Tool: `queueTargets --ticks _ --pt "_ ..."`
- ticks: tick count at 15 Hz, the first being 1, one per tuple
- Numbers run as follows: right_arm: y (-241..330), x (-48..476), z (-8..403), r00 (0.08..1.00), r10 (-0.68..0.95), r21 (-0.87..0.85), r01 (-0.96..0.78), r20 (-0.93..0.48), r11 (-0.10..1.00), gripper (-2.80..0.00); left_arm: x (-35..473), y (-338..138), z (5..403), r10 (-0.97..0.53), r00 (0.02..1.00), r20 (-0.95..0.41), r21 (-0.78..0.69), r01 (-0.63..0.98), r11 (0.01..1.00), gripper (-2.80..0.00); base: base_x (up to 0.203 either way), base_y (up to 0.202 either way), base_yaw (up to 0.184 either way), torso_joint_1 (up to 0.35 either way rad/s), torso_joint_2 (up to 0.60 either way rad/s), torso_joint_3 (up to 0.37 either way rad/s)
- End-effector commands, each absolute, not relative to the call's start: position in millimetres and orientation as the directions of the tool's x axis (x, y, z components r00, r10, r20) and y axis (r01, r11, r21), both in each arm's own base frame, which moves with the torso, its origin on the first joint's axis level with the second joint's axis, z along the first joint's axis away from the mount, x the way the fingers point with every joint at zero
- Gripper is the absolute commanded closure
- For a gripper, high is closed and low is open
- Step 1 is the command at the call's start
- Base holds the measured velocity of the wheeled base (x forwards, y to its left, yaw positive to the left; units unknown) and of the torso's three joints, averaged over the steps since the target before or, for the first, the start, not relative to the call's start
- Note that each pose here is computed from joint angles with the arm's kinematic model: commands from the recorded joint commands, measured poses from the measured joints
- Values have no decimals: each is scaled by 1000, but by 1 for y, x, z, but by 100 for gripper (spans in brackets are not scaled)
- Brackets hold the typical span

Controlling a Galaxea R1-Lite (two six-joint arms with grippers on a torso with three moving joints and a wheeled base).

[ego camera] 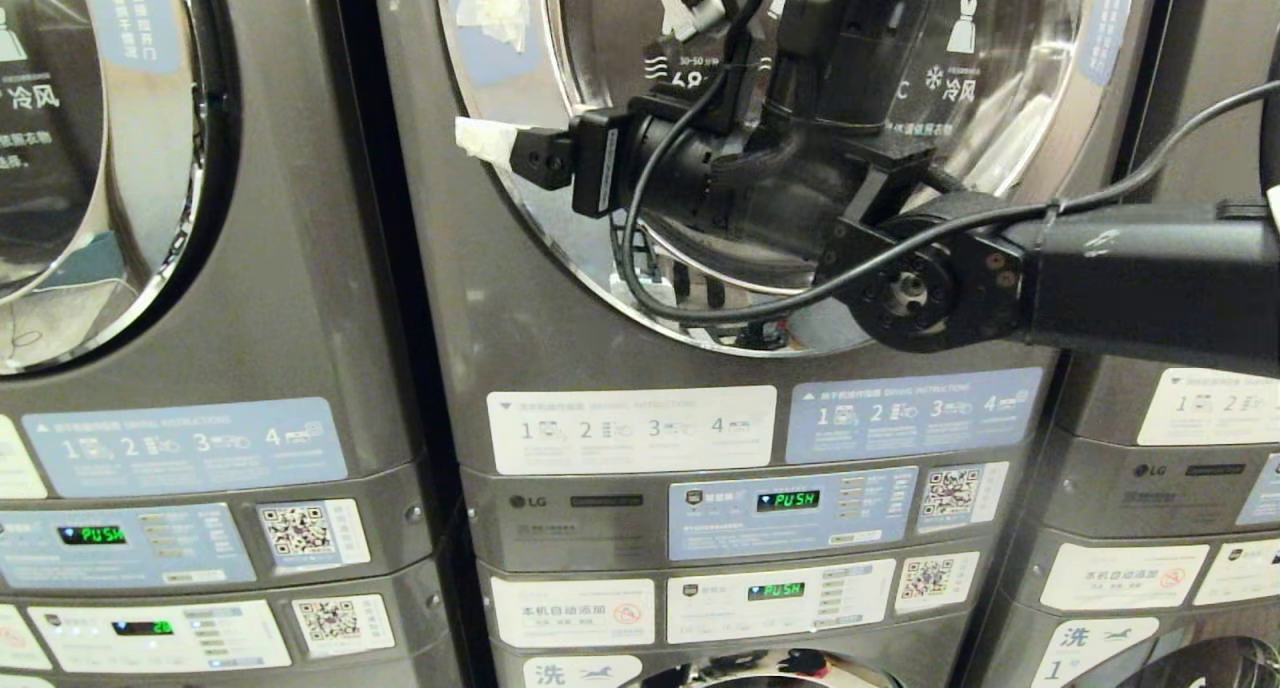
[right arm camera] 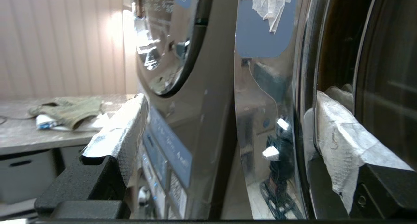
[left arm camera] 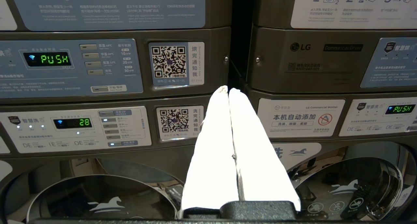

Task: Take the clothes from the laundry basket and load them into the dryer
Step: Open the dryer

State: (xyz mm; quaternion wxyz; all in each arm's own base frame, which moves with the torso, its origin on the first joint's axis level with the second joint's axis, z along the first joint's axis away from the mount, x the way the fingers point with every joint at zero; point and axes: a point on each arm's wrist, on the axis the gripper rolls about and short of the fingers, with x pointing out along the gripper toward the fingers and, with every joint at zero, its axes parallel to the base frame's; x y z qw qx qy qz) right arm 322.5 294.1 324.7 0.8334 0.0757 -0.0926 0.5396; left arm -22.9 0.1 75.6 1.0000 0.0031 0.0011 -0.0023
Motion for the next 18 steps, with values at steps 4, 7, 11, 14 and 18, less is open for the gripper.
queueTargets --ticks 4,7,11,14,18 --pt "272 273 342 350 914 37 -936 203 350 -280 -23 0 76 -5 1000 -2 6 5 1000 0 0 0 0 0 0 0" --pt "253 236 346 300 937 39 -954 180 298 -280 -23 0 75 -5 1000 -3 6 5 1000 0 0 0 0 0 0 0" --pt "214 189 357 195 963 14 -981 184 196 -280 -23 0 76 -5 1000 -2 6 5 1000 0 0 0 0 0 0 0" --pt "181 155 364 121 974 -10 -992 189 125 -280 -23 0 75 -5 1000 -3 6 5 1000 0 0 0 0 0 0 0" --pt "139 113 376 65 983 -8 -998 169 67 -280 -23 0 75 -5 1000 -3 6 5 1000 0 0 0 0 0 0 0"
